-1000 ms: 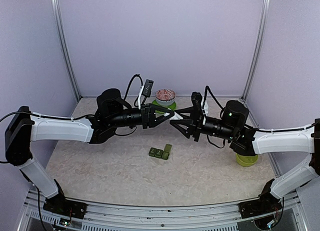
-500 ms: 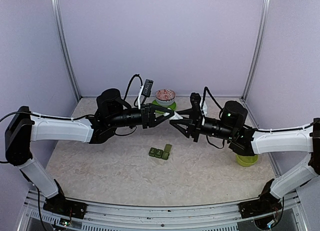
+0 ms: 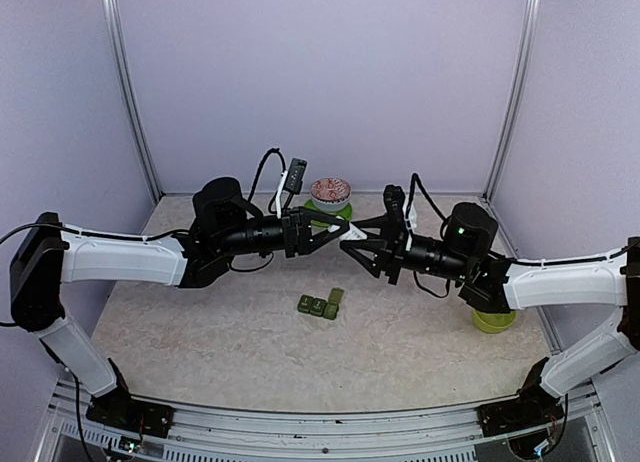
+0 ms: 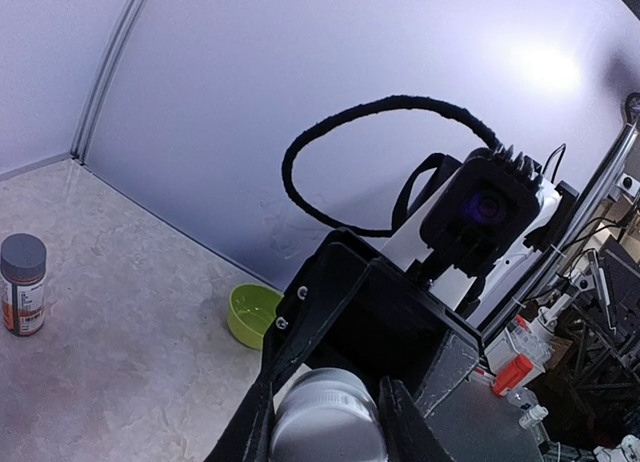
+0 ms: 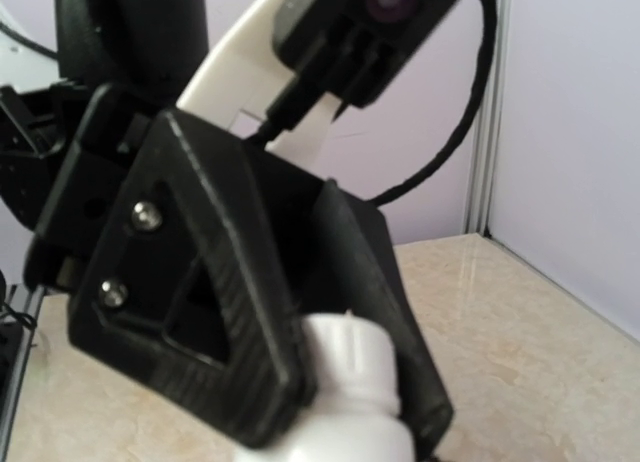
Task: Sort the pills into containers
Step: Pass from the left arm to the right
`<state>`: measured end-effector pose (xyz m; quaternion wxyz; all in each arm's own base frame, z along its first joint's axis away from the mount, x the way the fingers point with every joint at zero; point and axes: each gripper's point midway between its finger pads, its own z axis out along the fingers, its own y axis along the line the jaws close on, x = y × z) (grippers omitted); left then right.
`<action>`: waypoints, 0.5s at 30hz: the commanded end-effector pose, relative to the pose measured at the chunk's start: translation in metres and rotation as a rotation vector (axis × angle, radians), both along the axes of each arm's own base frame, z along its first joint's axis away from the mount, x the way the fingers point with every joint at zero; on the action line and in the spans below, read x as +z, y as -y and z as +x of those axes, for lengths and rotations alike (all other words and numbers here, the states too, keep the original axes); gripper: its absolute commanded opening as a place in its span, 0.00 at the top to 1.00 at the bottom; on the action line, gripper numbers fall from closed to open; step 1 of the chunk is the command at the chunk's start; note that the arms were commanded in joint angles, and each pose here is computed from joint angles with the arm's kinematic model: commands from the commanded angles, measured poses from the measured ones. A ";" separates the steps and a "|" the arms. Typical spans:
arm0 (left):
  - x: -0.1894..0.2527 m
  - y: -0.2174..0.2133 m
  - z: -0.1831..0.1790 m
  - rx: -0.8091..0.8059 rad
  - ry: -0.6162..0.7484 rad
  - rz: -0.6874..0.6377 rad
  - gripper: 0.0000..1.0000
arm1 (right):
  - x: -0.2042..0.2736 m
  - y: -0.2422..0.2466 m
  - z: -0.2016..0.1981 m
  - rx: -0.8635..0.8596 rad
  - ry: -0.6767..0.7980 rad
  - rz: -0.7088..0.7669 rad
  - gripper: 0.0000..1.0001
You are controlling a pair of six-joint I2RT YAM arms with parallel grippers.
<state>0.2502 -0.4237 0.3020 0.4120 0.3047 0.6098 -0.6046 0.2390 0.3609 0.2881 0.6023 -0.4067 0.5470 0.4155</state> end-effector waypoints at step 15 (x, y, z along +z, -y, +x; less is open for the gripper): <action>0.012 -0.002 -0.003 -0.001 0.035 -0.031 0.89 | 0.019 0.001 0.001 0.005 0.022 0.053 0.58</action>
